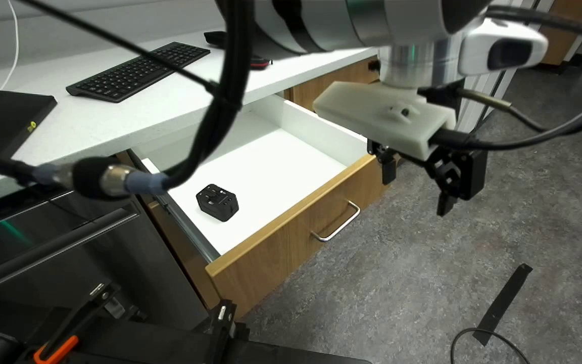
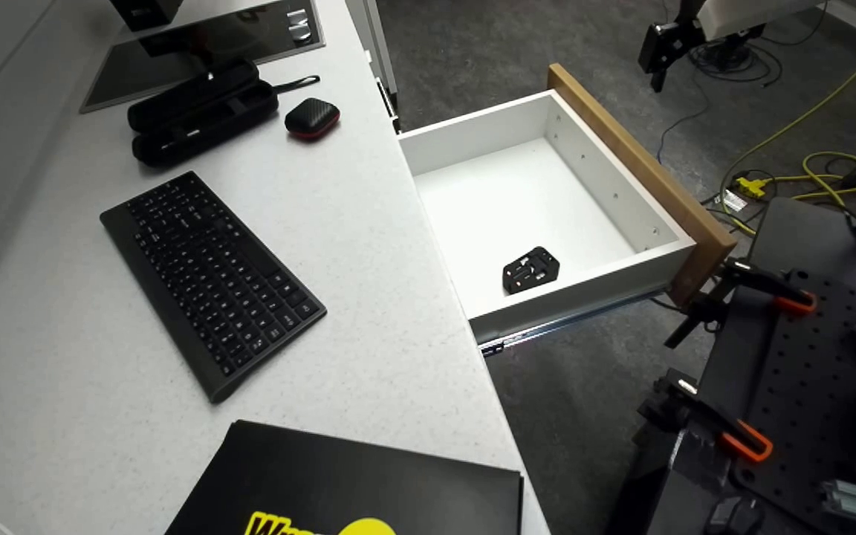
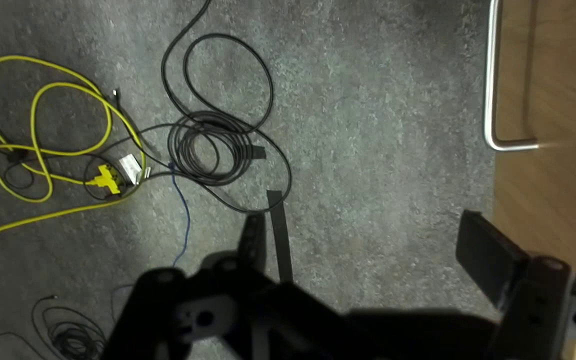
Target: Close the open drawer
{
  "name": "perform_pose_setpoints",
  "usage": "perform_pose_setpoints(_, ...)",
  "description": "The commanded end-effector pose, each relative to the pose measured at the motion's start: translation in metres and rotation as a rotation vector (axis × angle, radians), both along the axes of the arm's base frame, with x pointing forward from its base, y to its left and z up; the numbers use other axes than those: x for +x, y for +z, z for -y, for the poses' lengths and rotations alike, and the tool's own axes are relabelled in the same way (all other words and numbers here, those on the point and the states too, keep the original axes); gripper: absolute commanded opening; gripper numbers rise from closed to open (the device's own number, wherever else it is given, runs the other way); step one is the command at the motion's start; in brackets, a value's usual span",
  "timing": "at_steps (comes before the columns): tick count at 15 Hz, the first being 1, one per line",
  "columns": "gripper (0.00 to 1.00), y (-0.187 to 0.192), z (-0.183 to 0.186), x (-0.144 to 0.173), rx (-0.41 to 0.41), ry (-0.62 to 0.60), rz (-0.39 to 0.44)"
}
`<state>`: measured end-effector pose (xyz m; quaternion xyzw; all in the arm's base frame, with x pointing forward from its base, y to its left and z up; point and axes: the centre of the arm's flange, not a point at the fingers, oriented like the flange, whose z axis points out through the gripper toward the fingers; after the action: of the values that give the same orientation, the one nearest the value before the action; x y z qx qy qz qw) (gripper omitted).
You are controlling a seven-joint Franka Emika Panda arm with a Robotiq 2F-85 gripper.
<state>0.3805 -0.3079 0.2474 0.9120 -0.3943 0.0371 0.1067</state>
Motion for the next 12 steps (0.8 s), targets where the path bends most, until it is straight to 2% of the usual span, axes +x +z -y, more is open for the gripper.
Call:
perform_pose_setpoints(1,1.00,-0.067,0.024,0.044,-0.007,-0.106,-0.041)
perform_pose_setpoints(4,1.00,-0.104,0.030,0.056,-0.005,-0.166,-0.088)
perform_pose_setpoints(7,1.00,-0.123,0.031,0.074,0.048,-0.210,-0.101)
perform_pose_setpoints(9,1.00,-0.124,0.024,0.087,0.098,-0.228,-0.078)
perform_pose_setpoints(12,1.00,-0.111,-0.006,0.104,0.198,-0.190,-0.047)
